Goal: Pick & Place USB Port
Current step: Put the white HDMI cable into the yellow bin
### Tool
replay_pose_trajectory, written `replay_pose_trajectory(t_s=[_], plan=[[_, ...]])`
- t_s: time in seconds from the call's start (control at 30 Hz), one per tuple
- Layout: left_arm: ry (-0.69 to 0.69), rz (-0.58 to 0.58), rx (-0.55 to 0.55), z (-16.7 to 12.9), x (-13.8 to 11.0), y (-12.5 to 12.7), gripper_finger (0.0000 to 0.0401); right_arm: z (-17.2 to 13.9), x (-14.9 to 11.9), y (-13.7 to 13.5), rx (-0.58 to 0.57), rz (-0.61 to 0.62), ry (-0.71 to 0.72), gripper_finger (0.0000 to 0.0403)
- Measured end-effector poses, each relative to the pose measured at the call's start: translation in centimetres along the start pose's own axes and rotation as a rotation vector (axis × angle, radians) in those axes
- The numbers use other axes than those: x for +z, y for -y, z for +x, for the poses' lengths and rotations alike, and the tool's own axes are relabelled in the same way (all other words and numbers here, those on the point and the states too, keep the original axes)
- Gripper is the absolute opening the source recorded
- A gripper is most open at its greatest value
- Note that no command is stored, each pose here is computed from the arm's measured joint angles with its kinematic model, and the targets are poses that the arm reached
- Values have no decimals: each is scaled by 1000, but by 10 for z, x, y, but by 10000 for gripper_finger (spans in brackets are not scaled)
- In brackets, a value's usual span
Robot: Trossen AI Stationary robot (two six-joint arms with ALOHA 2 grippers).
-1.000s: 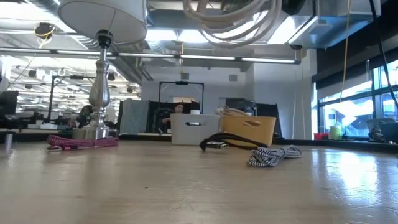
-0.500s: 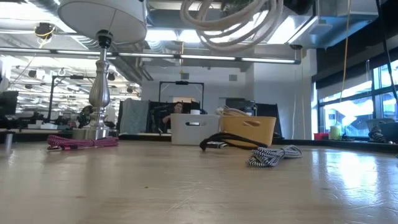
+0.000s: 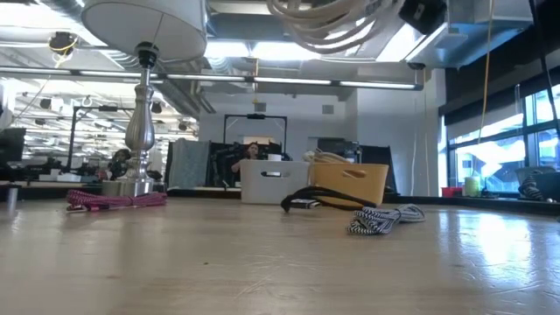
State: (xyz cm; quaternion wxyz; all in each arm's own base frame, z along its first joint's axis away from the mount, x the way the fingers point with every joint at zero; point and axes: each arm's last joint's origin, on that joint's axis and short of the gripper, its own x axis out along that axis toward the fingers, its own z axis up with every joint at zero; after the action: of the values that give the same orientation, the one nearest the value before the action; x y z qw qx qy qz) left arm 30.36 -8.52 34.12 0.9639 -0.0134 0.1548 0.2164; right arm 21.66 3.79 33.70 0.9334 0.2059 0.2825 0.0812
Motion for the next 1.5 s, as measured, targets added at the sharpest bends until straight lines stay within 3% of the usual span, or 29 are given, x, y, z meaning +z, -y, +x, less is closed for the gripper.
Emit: replay_pose_trajectory(t_s=[0.33,0.93,1.07,1.5], plan=[[-11,-7,-7,7,2,-7,3,21,4,-1,68,6,-15,168],[-39,17,-45,10,0,-10,3,18,1,-6,231,62,-98,168],[-40,17,-43,10,0,-10,3,18,2,-6,234,68,-88,168],[-19,4,-27,10,2,-10,3,19,6,-2,91,19,4,165]])
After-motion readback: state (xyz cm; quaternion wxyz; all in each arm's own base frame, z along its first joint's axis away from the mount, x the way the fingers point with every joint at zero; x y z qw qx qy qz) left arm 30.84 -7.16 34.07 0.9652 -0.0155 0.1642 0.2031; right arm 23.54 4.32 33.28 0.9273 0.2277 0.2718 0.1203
